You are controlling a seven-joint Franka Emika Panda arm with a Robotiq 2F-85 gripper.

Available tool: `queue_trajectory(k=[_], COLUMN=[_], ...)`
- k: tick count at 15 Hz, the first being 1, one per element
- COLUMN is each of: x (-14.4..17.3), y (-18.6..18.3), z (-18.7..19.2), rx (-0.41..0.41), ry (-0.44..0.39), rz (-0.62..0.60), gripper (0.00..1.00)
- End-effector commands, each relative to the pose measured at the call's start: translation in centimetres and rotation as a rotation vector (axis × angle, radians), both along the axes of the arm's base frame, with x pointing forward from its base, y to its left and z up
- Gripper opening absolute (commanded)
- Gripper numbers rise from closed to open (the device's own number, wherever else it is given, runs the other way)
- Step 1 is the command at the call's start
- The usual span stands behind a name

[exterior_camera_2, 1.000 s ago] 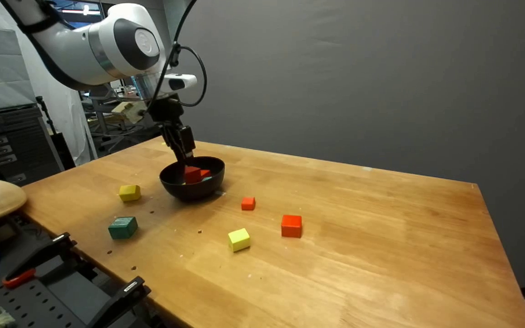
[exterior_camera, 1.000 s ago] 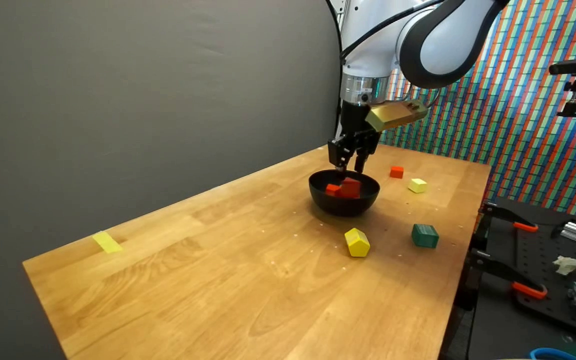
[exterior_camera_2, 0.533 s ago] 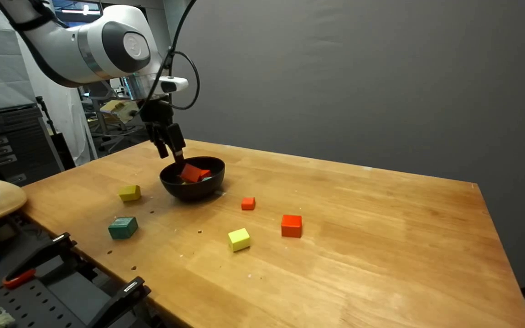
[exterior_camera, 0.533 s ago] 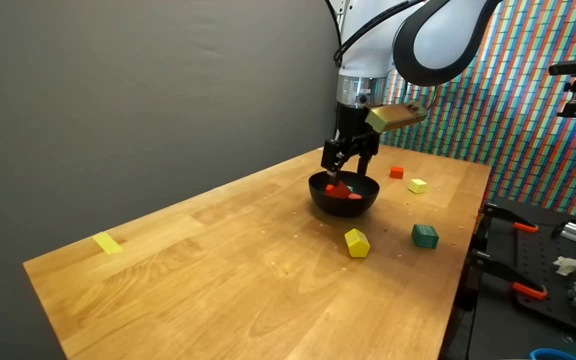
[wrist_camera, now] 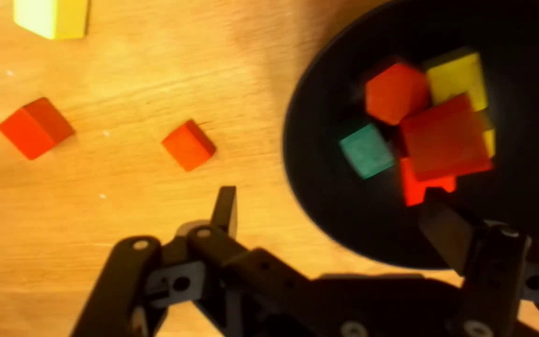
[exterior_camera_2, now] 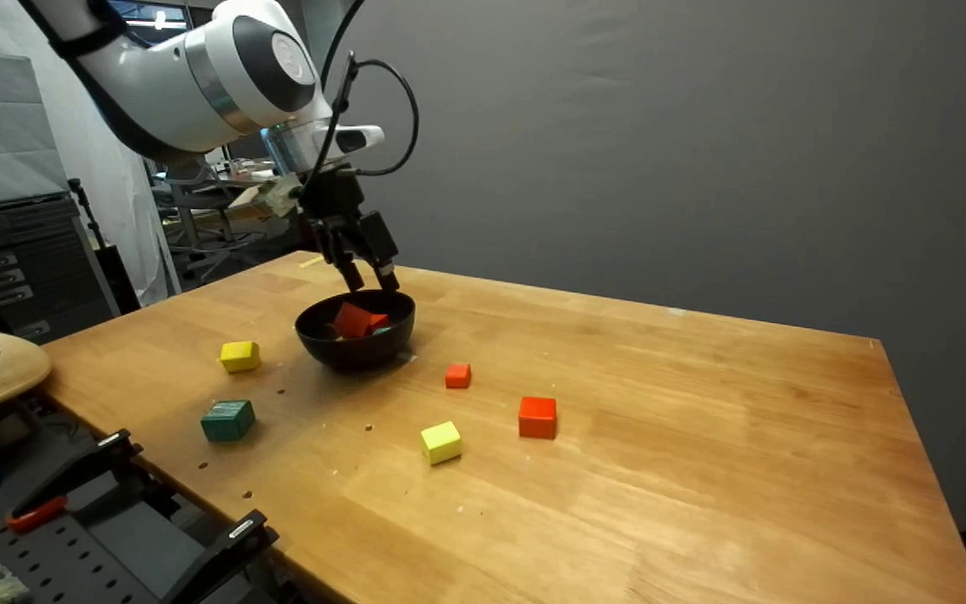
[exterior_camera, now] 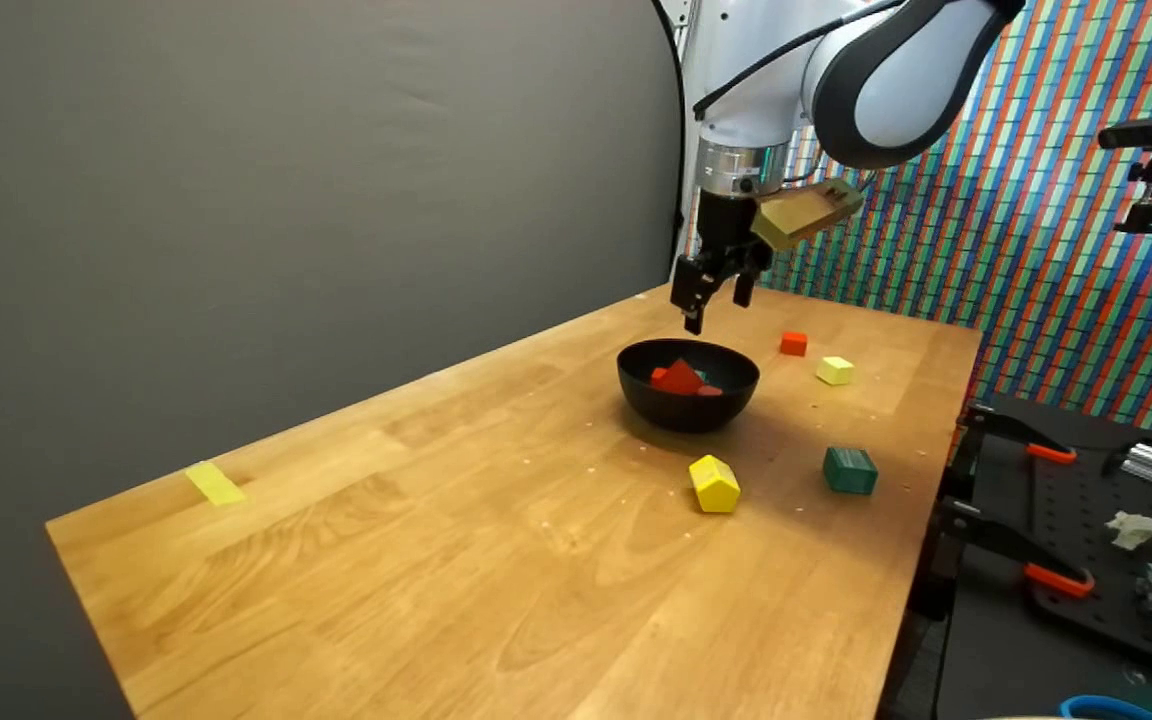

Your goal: Pick up all the blocks from the table and put them in the black bowl.

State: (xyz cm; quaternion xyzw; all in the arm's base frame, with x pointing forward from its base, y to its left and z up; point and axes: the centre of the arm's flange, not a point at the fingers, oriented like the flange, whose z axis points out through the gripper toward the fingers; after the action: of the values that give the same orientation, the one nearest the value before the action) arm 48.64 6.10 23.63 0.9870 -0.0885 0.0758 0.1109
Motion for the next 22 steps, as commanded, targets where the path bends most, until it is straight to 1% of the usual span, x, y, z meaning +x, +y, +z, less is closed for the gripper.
queue_trajectory(k=[1,3,4,5,6,7,9,10,11,13,17,19,22], x=[0.4,1.3,1.6,0.4,0.3,0.2,0.2,0.9,1.5,1.7,0.7,0.3,-0.1], y=[-9.3,-14.9,-16.9,-13.7,-15.8,-16.9,-17.0,-16.7,-17.5,-19.8,-24.2,-25.3,-25.7], z=[3.3,3.3,3.2,2.5,2.5,2.6,2.5,2.1,1.6,0.8,-1.6,-3.3,-6.0], rx=[0.044,0.084,0.111,0.067,0.083,0.088,0.090,0.089,0.092,0.096,0.151,0.200,0.279], ry=[-0.044,-0.017,-0.011,-0.013,-0.009,-0.008,-0.006,-0.009,-0.017,-0.022,0.011,0.038,0.060], rz=[-0.147,-0.222,-0.256,-0.227,-0.248,-0.259,-0.259,-0.253,-0.272,-0.349,-0.535,-0.625,-0.745], gripper=[1.00,1.00,1.00,1.00,1.00,1.00,1.00,1.00,1.00,1.00,1.00,1.00,1.00])
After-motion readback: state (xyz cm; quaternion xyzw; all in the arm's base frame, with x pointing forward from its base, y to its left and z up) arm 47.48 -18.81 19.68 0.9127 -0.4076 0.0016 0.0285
